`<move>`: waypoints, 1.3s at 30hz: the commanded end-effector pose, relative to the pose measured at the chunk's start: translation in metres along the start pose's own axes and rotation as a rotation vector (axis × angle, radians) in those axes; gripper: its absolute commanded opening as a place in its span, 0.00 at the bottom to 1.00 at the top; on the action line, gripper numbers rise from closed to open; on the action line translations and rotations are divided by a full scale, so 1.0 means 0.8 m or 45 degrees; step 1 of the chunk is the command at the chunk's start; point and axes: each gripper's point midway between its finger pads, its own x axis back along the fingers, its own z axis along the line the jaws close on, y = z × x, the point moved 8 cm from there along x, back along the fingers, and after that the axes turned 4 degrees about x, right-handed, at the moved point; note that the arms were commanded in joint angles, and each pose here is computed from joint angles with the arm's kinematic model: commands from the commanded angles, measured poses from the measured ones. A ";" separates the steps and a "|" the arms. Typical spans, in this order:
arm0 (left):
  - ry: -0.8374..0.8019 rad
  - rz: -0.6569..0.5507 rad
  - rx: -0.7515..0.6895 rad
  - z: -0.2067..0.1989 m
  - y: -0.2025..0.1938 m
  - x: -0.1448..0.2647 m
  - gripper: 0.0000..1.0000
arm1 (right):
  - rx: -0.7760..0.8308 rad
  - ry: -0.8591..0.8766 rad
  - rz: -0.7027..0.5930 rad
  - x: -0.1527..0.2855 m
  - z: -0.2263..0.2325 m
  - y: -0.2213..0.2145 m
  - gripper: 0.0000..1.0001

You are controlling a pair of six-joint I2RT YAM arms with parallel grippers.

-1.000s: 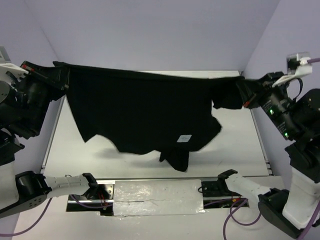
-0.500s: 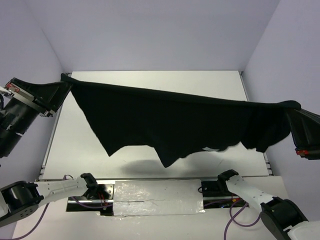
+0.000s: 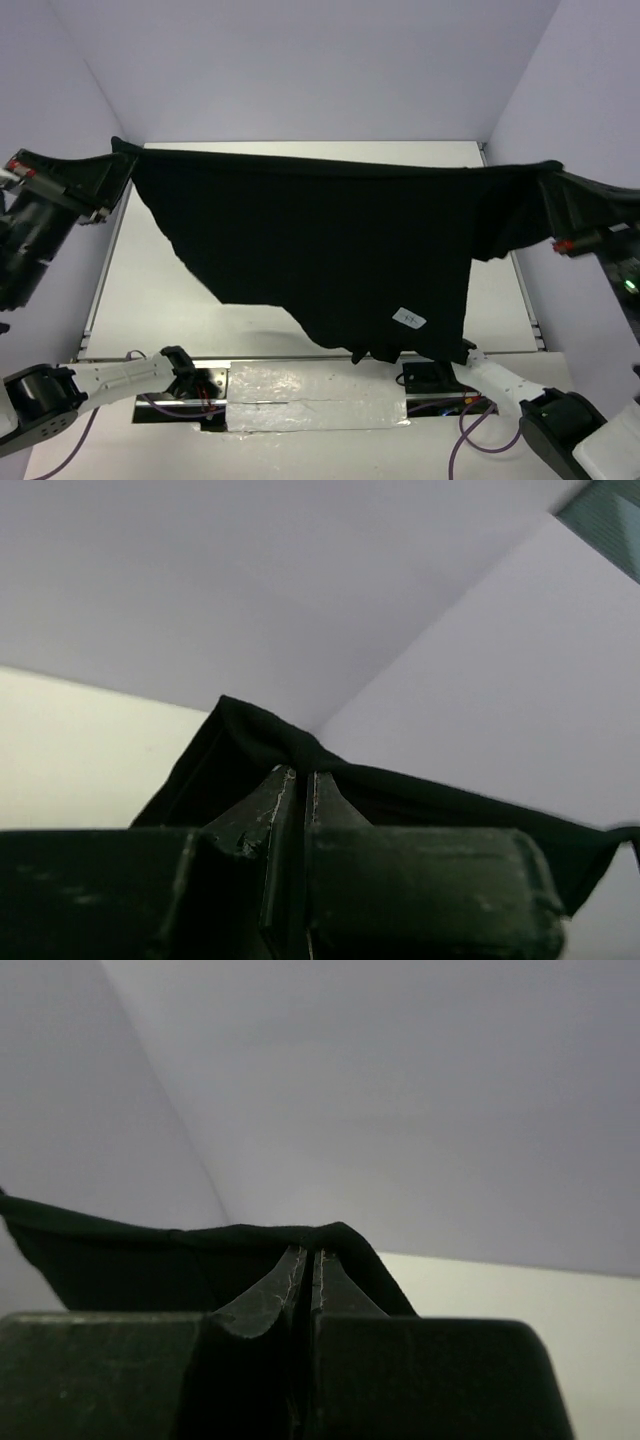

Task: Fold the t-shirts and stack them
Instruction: Flatten the tshirt out

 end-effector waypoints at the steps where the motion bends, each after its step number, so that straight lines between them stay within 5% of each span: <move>1: 0.438 -0.159 0.075 0.031 -0.017 -0.046 0.00 | 0.083 -0.195 0.126 -0.090 -0.026 -0.047 0.00; 3: 0.690 -0.167 0.073 0.051 -0.044 -0.071 0.00 | 0.087 -0.236 0.241 -0.122 -0.035 -0.087 0.00; 8: 0.920 -0.102 0.007 0.098 -0.091 -0.141 0.00 | 0.069 -0.279 0.455 -0.202 -0.052 -0.181 0.00; 15: 1.247 -0.037 -0.003 0.265 -0.125 -0.241 0.00 | 0.082 -0.252 0.688 -0.314 -0.103 -0.306 0.00; 19: 0.985 0.023 -0.004 0.321 -0.149 -0.323 0.00 | 0.105 -0.180 0.861 -0.398 -0.158 -0.422 0.00; 21: 0.998 0.105 -0.011 0.361 -0.180 -0.360 0.00 | 0.114 -0.131 0.831 -0.435 -0.175 -0.429 0.00; 22: 0.985 0.115 -0.018 0.371 -0.187 -0.373 0.00 | 0.099 -0.156 0.953 -0.451 -0.198 -0.493 0.00; 23: 0.934 0.102 -0.039 0.379 -0.192 -0.391 0.00 | 0.127 -0.146 0.839 -0.477 -0.198 -0.465 0.00; 30: 1.051 0.181 -0.015 0.477 -0.232 -0.469 0.00 | 0.005 -0.079 0.798 -0.509 -0.248 -0.582 0.00; 39: 1.445 0.029 -0.005 0.524 -0.220 -0.430 0.00 | -0.076 0.008 0.625 -0.540 -0.246 -0.584 0.02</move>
